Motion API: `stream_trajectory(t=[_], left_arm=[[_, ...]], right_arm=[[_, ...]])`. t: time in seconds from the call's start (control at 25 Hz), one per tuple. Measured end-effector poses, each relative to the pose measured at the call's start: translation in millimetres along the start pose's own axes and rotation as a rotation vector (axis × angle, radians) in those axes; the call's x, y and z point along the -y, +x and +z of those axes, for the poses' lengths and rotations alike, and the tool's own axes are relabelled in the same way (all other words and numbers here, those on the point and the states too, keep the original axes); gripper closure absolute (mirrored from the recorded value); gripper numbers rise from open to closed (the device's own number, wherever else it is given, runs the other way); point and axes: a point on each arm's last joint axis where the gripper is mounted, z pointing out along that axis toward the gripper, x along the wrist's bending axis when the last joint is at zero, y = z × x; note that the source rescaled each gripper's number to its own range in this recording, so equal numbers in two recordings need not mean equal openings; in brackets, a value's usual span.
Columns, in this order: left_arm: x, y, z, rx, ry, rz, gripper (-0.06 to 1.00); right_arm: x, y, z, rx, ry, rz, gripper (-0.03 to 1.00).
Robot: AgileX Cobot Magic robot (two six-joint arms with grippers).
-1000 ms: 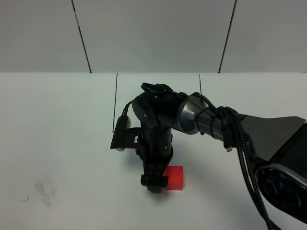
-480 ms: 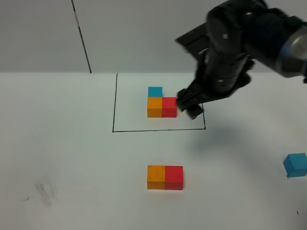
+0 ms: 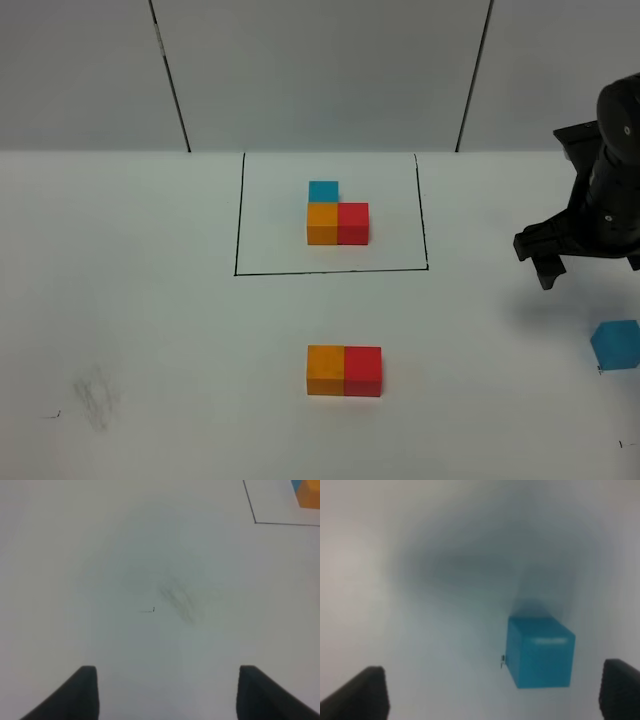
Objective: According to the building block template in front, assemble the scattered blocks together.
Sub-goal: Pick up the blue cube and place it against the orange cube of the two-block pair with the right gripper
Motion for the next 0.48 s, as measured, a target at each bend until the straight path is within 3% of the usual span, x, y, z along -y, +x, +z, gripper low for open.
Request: stream_trajectory(t=[0.48], left_arm=[[0, 0, 0, 0.000, 0.000, 0.001, 0.63]], right_arm=[[26, -31, 45, 0.009, 0.014, 0.083, 0.19]])
